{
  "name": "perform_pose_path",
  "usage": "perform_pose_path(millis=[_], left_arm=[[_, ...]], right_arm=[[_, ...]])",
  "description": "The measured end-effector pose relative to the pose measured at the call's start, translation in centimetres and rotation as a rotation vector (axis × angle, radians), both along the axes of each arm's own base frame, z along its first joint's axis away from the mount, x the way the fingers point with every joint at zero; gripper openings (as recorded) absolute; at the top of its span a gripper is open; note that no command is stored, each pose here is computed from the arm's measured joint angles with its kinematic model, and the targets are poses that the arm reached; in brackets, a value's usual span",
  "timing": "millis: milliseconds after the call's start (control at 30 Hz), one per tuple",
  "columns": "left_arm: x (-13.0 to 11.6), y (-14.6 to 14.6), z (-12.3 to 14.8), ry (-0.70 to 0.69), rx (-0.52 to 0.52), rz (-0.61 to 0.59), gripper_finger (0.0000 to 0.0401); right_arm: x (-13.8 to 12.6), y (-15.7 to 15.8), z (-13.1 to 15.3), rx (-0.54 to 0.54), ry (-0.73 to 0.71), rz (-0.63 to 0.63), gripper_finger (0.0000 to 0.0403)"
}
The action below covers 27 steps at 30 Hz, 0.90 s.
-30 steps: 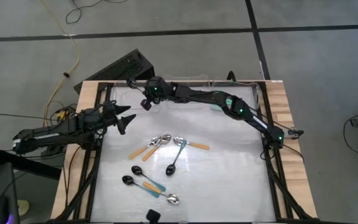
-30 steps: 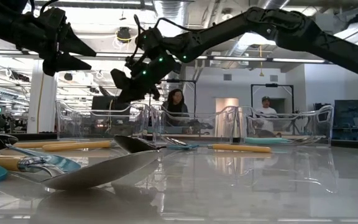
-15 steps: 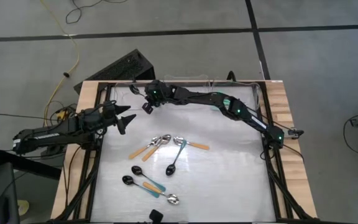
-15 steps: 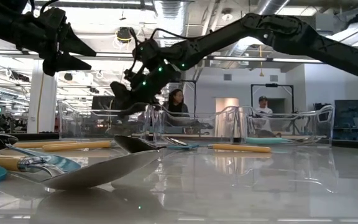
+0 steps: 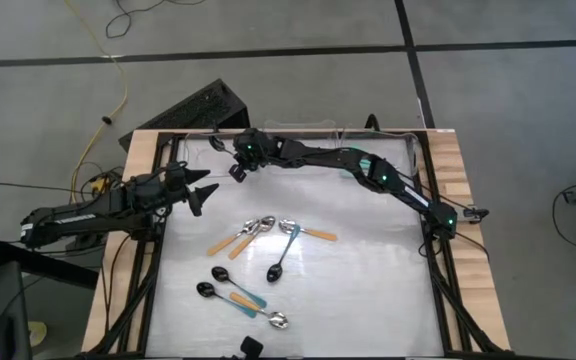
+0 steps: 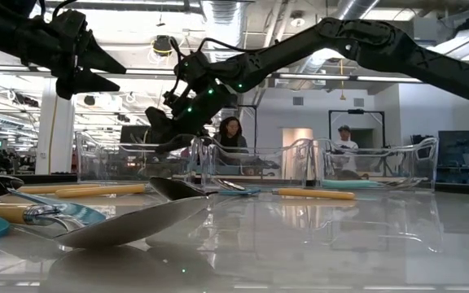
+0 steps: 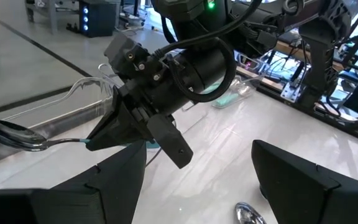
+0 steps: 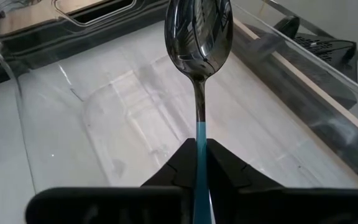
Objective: Sort silverware by color (type)
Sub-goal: Put the top center blue spoon into the top left transparent bin, then put the center blue spoon into the top left transparent bin
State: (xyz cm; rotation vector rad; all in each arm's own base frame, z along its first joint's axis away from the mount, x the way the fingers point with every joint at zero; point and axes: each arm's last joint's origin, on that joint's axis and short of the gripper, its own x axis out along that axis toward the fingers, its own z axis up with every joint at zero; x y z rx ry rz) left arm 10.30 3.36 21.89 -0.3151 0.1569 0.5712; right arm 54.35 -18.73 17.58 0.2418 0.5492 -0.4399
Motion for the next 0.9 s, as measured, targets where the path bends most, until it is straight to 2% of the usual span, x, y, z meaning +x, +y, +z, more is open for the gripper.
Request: perform_pose_path(millis=[633, 900], left_arm=[[0.00, 0.00, 0.00, 0.007, 0.012, -0.003, 0.0277], [0.00, 0.00, 0.00, 0.007, 0.013, -0.003, 0.0277]], right_arm=[[0.00, 0.06, -0.04, -0.019, 0.012, 0.014, 0.0067], [-0.01, 0.04, -0.04, -0.021, 0.013, 0.015, 0.0104]])
